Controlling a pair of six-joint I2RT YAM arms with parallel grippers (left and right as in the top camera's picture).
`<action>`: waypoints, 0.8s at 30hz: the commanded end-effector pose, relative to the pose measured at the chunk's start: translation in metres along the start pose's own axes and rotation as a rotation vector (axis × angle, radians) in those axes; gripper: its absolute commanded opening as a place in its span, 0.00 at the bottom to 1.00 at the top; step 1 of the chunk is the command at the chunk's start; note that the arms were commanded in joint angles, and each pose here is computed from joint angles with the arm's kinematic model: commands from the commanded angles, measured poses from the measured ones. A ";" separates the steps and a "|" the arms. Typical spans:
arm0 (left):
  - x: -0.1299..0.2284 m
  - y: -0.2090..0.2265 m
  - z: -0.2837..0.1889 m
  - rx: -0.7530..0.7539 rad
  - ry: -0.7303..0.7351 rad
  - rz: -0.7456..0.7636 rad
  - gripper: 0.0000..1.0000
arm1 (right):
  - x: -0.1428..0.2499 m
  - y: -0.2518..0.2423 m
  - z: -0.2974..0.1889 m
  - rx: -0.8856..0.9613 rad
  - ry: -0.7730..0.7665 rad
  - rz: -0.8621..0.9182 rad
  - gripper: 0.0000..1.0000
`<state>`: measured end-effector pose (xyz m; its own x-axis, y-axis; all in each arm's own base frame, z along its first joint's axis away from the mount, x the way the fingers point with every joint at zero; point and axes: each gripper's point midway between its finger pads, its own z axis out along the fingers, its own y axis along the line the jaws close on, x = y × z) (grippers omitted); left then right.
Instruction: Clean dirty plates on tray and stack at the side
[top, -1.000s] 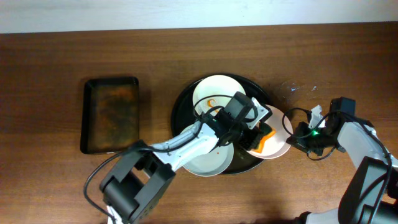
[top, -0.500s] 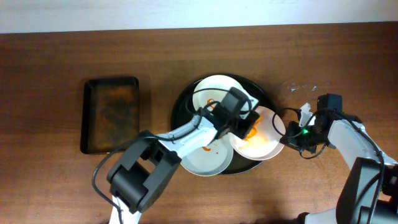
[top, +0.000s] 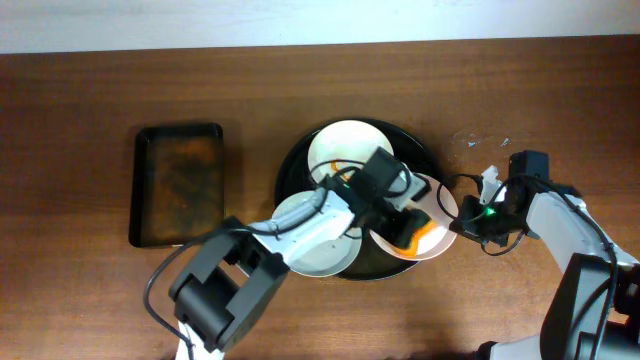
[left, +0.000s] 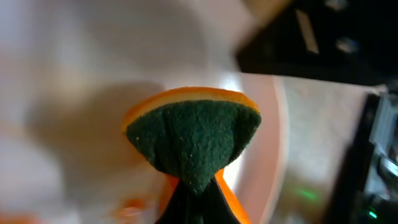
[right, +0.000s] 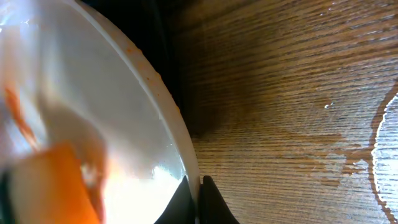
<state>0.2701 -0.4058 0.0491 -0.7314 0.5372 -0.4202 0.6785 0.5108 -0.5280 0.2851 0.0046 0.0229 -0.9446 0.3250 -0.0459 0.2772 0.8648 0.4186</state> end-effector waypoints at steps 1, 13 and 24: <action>-0.005 -0.037 -0.007 0.083 0.000 0.054 0.00 | -0.002 -0.003 0.001 0.020 0.000 0.004 0.04; -0.013 0.094 -0.021 -0.604 -0.073 0.022 0.00 | 0.000 -0.003 0.001 0.020 0.007 0.007 0.04; -0.027 0.126 -0.048 -0.700 -0.130 -0.024 0.00 | 0.003 -0.013 0.001 0.079 0.015 0.013 0.04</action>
<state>0.3576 -0.3445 0.0319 -0.7157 0.4696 -0.5170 0.5691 0.8212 -0.0419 0.2833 0.0047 0.0226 -0.9428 0.3314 -0.0358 0.2874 0.8627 0.4160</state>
